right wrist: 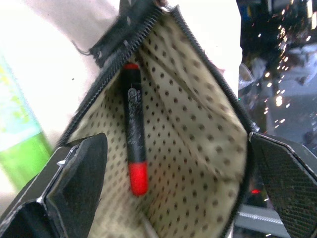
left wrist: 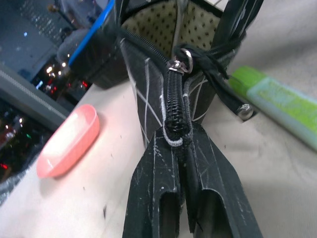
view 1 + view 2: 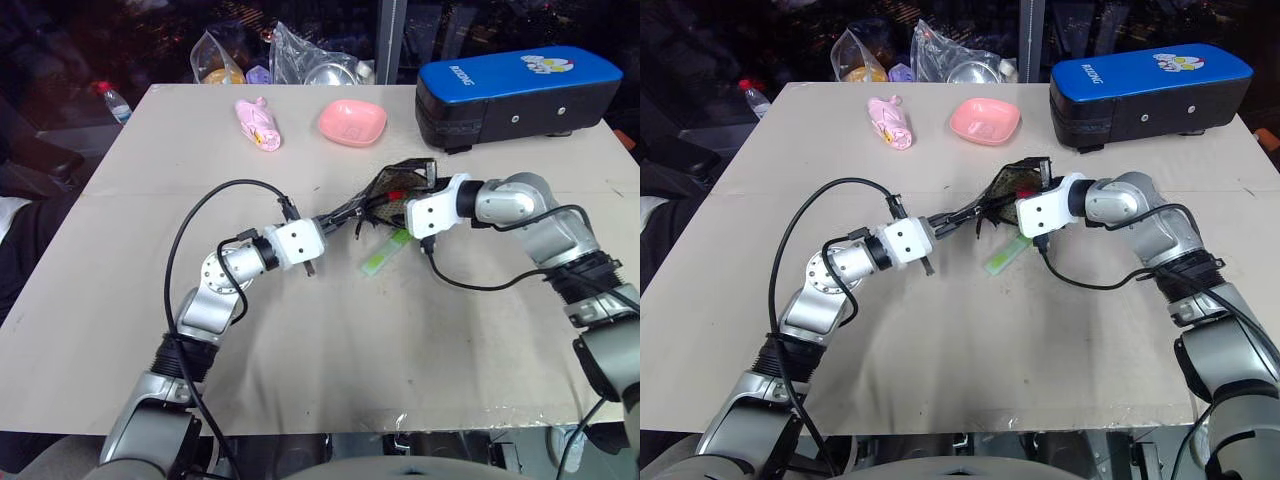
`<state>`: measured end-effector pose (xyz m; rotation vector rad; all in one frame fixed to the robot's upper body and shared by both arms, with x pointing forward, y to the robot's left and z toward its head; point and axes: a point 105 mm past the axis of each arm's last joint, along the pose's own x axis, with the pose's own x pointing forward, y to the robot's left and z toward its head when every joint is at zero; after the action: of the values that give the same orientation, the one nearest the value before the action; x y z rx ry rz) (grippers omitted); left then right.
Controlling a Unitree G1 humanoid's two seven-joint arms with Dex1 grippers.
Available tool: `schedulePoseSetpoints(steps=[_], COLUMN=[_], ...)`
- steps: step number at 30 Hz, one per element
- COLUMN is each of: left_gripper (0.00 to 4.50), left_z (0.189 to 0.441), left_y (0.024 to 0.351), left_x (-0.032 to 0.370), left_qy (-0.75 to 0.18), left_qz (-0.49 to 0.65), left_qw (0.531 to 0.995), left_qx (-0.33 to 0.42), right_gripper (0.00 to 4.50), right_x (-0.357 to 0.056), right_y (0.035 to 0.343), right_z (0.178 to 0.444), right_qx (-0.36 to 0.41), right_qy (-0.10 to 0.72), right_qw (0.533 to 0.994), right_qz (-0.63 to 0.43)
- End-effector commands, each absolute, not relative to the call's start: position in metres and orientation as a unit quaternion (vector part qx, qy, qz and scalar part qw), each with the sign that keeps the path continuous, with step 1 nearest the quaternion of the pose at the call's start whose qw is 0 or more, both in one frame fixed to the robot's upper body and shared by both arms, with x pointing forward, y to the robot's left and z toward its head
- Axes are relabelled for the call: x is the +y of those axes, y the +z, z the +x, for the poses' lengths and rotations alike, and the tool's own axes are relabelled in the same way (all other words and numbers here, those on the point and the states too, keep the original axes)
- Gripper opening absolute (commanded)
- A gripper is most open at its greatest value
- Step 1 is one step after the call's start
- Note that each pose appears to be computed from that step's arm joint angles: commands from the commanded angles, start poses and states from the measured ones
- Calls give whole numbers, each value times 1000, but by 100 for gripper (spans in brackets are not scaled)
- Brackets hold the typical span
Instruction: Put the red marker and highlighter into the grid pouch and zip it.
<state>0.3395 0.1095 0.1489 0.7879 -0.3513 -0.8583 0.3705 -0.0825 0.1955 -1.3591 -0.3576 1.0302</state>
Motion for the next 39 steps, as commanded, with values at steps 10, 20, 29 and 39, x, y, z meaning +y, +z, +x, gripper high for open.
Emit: schedulePoseSetpoints(steps=[10,20,29,39], left_gripper=[0,0,0,0], left_z=[347,340,337,336], left_y=[169,174,178,176], left_x=[136,141,146,146], left_qy=[-349,-328,-305,-301], left_qz=[358,365,369,373], left_qw=[848,853,860,861], left_qx=[-177,-177,-176,-170], right_gripper=[444,444,444,316], right_x=[-93,-91,-81,-93], right_y=[214,165,134,119], right_z=[322,344,375,377], right_qx=[-28,75,134,202], right_qy=[618,668,668,666], right_qw=[724,682,655,636], right_qz=[-305,-290,-326,-334])
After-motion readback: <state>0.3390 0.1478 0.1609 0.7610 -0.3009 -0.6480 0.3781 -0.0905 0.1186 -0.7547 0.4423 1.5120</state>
